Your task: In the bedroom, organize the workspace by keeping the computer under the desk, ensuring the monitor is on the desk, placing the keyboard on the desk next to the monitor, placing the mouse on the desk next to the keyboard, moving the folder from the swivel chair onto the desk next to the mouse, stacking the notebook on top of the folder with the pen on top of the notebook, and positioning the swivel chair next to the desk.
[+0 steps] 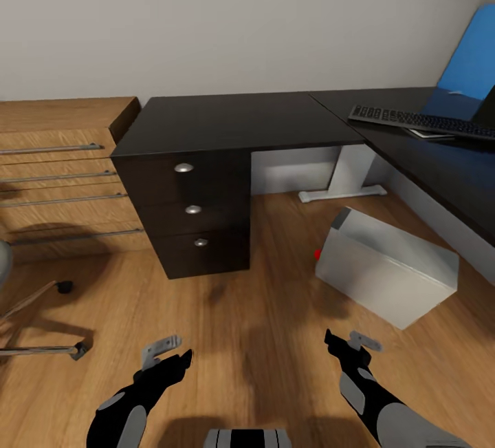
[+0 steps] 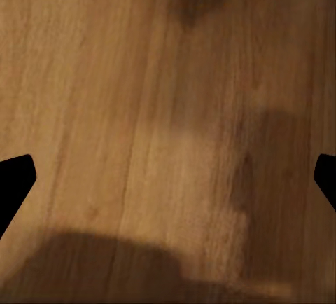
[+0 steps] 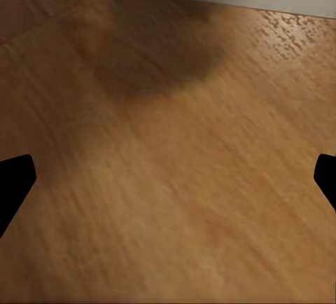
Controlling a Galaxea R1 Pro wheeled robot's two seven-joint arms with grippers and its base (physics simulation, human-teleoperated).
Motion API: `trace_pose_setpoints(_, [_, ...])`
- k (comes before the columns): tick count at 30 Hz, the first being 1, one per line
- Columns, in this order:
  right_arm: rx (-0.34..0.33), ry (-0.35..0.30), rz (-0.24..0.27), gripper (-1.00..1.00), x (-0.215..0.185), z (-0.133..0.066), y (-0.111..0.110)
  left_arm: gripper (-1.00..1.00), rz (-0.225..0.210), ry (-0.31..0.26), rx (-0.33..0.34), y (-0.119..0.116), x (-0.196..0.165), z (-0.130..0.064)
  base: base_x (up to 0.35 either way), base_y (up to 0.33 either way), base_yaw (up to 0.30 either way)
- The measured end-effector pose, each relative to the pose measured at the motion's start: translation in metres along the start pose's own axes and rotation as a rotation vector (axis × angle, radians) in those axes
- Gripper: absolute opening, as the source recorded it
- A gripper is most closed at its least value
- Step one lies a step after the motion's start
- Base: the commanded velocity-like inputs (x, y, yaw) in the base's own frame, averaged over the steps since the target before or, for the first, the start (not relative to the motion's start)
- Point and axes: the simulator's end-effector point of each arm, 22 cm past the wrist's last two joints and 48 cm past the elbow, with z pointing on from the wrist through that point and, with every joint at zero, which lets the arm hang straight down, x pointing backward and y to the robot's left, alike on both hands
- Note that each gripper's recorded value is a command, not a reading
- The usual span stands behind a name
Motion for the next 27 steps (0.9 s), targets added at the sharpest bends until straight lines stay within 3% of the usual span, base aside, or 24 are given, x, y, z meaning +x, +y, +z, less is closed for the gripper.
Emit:
trace_pose_setpoints(3, [-0.013, -0.013, -0.004, 1.00, -0.006, -0.003, 0.006, 1.00, -0.004, -0.015, -0.002, 0.001, -0.006, -0.003, -0.014, 0.004, 0.000])
trace_pose_setpoints(5, [-0.039, -0.017, 0.004, 1.00, -0.007, -0.008, 0.025, 1.00, -0.005, -0.024, -0.008, 0.003, -0.009, -0.005, -0.003, 0.001, 0.000])
trace_pose_setpoints(10, [-0.050, -0.037, 0.011, 1.00, -0.018, -0.013, 0.032, 1.00, -0.003, -0.016, -0.011, 0.004, -0.004, -0.006, -0.001, 0.000, 0.000])
trace_pose_setpoints(12, [-0.050, -0.047, 0.012, 1.00, -0.024, -0.014, 0.032, 1.00, -0.007, 0.026, -0.039, 0.017, 0.021, 0.005, 0.000, 0.000, 0.000])
trace_pose_setpoints(14, [-0.052, -0.056, 0.015, 1.00, -0.029, -0.016, 0.032, 1.00, -0.010, 0.018, -0.051, 0.023, 0.024, 0.007, 0.000, 0.000, 0.000])
trace_pose_setpoints(19, [-0.087, -0.166, 0.045, 1.00, -0.078, -0.022, 0.049, 1.00, -0.001, -0.007, -0.138, 0.075, 0.046, 0.021, 0.000, 0.000, 0.000])
trace_pose_setpoints(27, [-0.119, -0.257, 0.070, 1.00, -0.105, -0.044, 0.053, 1.00, 0.014, -0.030, -0.170, 0.099, 0.049, 0.015, 0.000, 0.000, 0.000])
